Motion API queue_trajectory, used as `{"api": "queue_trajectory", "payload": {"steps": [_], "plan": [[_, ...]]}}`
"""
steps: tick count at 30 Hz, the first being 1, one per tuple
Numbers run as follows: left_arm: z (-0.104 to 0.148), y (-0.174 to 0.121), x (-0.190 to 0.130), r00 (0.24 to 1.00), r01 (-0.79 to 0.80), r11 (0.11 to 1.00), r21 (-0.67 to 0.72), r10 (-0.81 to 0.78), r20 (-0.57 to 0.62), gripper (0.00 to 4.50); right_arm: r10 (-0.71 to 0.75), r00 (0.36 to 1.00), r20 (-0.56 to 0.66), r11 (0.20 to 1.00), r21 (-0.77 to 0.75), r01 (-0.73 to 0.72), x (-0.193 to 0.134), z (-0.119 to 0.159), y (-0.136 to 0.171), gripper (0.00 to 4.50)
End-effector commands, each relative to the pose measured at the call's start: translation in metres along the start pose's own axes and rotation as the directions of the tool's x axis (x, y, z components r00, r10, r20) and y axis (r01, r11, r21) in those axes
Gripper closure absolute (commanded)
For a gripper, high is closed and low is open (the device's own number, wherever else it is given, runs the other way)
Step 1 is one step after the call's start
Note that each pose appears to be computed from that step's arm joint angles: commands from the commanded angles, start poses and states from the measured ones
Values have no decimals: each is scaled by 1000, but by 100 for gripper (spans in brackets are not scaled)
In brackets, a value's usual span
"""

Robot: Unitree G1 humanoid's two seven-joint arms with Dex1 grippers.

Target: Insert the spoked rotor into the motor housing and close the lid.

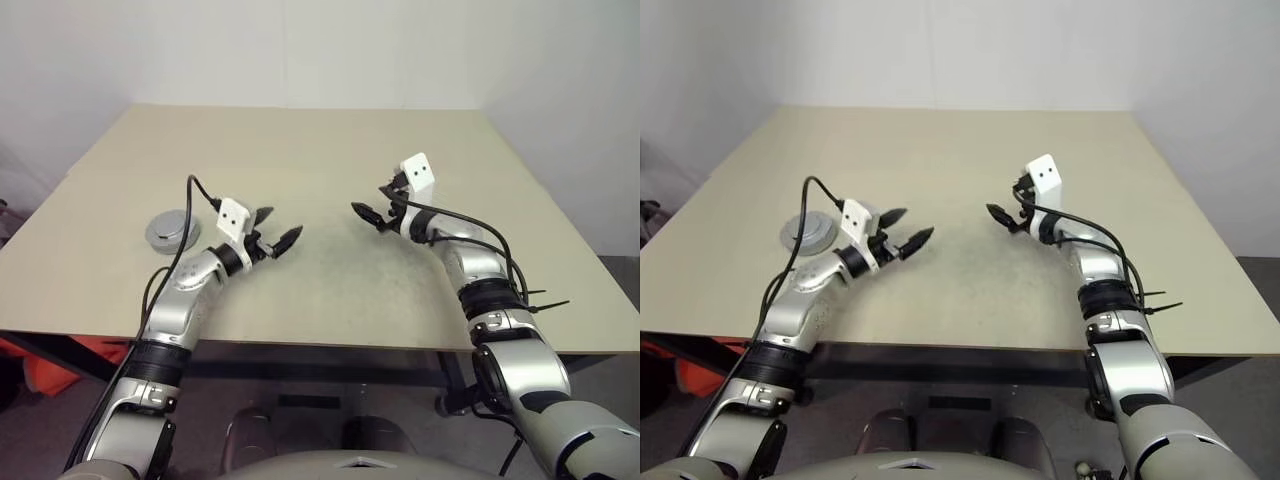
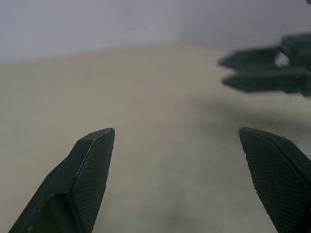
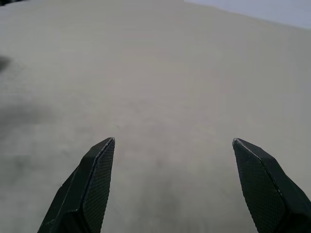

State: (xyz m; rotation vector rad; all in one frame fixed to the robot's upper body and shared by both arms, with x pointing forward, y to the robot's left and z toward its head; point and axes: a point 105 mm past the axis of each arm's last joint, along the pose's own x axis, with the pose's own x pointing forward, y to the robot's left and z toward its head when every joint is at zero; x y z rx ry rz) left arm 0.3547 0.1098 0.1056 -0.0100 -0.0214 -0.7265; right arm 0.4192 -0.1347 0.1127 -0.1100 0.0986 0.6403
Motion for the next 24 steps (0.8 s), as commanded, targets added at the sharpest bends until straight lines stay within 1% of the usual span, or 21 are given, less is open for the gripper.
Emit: {"api": "queue_trajectory", "payload": {"steps": [1, 5, 7, 9, 14, 21, 24], "plan": [[18, 0, 1, 999, -10, 997, 72, 6, 53, 20, -3, 995, 102, 1000, -9, 4, -3, 11, -1, 14], [13, -4, -2, 998, -32, 998, 61, 29, 61, 20, 32, 986, 165, 999, 32, -38, -11, 6, 8, 14], [13, -9, -1, 997, -30, 998, 53, 26, 68, 20, 75, 981, 180, 995, 49, -85, -15, 6, 13, 14], [14, -10, 1, 997, -30, 998, 47, 26, 73, 20, 108, 979, 173, 992, 50, -118, -18, 4, 17, 14], [14, -3, 2, 997, -49, 997, 58, 45, 70, 20, 109, 985, 137, 994, 17, -112, -20, 0, 17, 14], [15, 2, 4, 994, -76, 995, 60, 71, 77, 16, 130, 980, 150, 991, 21, -134, -21, 5, 16, 7], [14, 3, 3, 994, -80, 995, 52, 76, 76, 16, 130, 983, 131, 991, 0, -131, -18, 4, 19, 7]]}}
